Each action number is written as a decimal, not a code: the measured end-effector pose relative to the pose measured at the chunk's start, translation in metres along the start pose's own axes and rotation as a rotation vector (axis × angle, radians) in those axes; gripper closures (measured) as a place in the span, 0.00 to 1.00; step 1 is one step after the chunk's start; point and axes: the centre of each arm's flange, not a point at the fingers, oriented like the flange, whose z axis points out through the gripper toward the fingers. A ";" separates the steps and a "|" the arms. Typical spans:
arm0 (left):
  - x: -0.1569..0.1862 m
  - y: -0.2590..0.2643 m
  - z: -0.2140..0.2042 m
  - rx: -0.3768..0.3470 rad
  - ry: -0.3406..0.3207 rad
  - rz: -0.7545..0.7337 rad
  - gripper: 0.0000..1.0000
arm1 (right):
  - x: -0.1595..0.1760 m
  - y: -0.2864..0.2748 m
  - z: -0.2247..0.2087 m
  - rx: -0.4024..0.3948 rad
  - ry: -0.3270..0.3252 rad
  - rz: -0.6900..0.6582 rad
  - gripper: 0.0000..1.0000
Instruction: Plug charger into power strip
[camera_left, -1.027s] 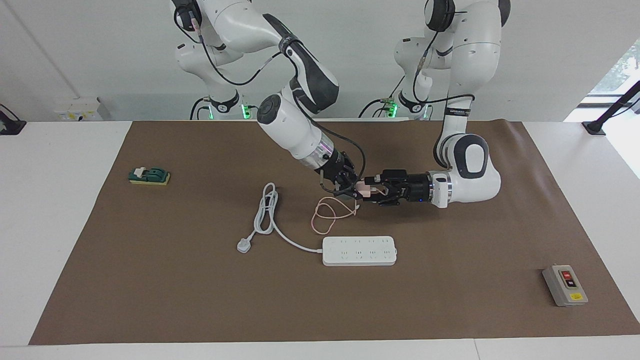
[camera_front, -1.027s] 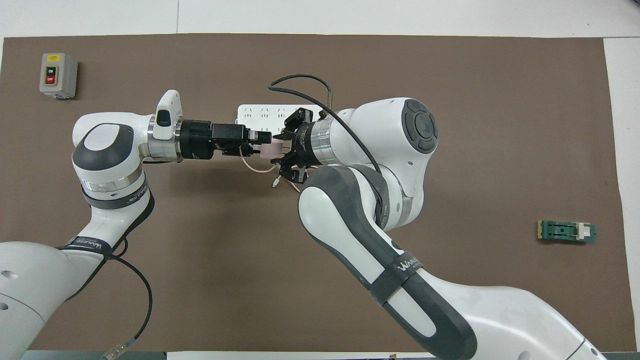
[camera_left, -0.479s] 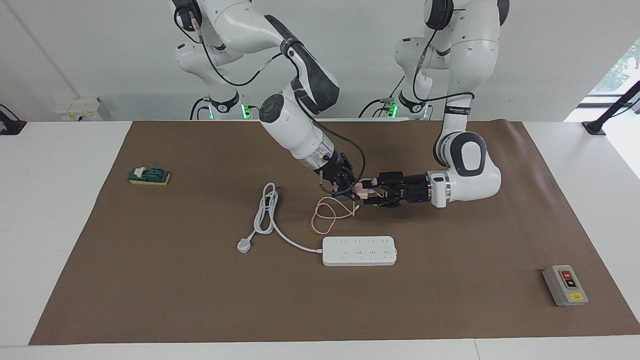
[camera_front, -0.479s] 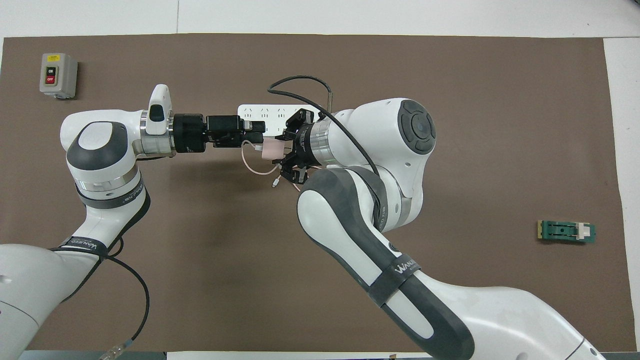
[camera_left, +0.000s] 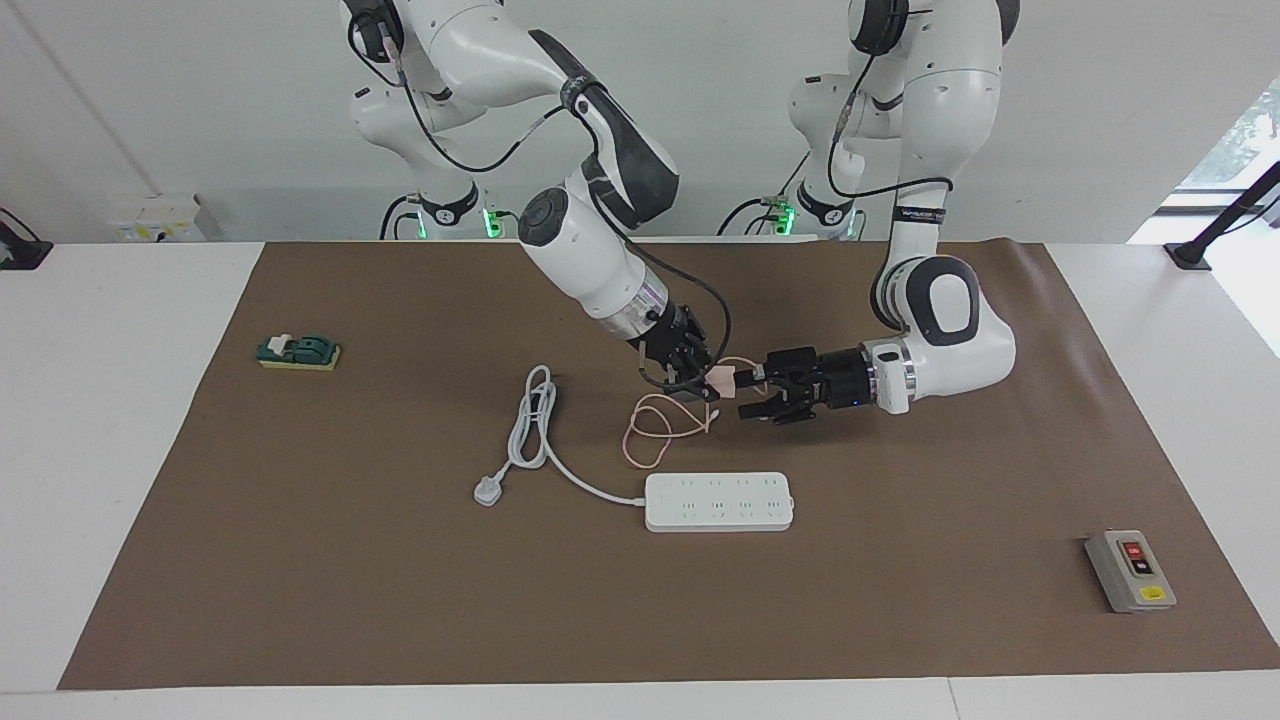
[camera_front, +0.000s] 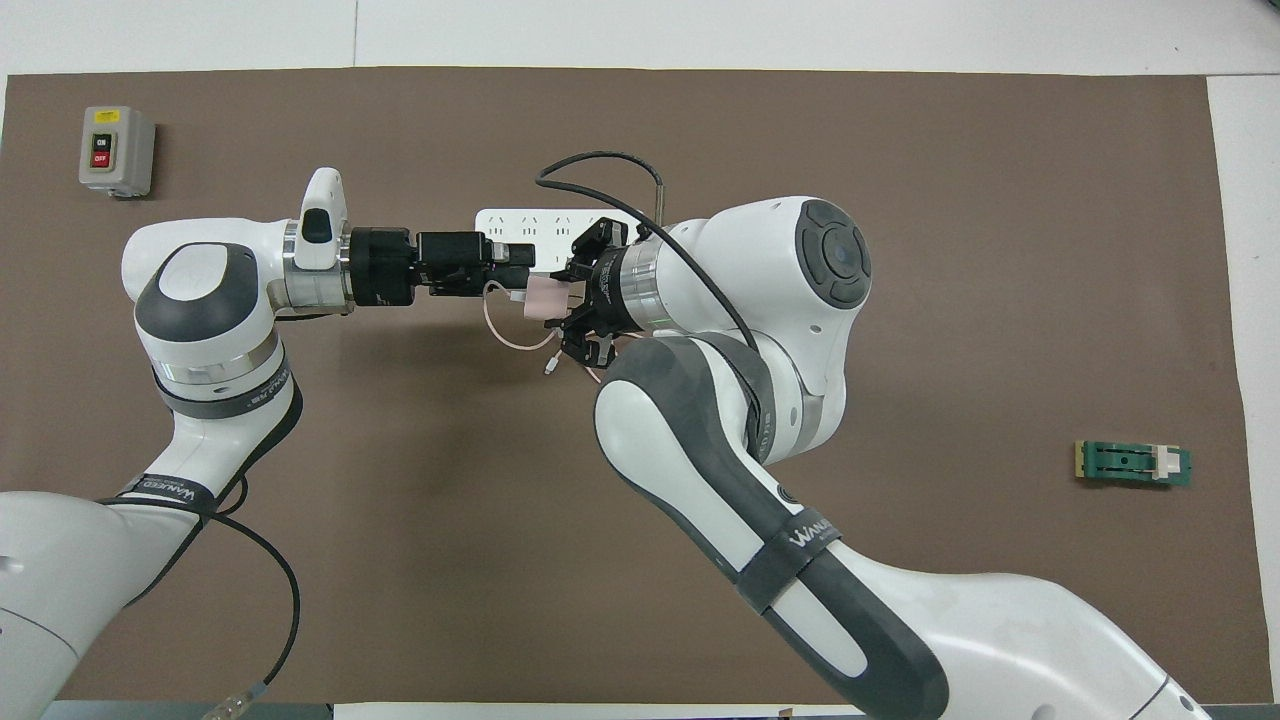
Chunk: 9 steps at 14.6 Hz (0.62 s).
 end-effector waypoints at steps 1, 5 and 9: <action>-0.001 0.000 0.001 0.000 -0.005 0.001 0.10 | 0.000 0.000 0.000 0.000 0.000 0.000 0.53; -0.003 -0.001 0.001 0.002 -0.027 0.001 0.26 | 0.000 0.000 0.000 -0.001 0.001 0.000 0.53; -0.004 -0.001 0.001 0.007 -0.041 0.004 0.37 | 0.001 0.000 0.000 -0.001 0.001 0.001 0.53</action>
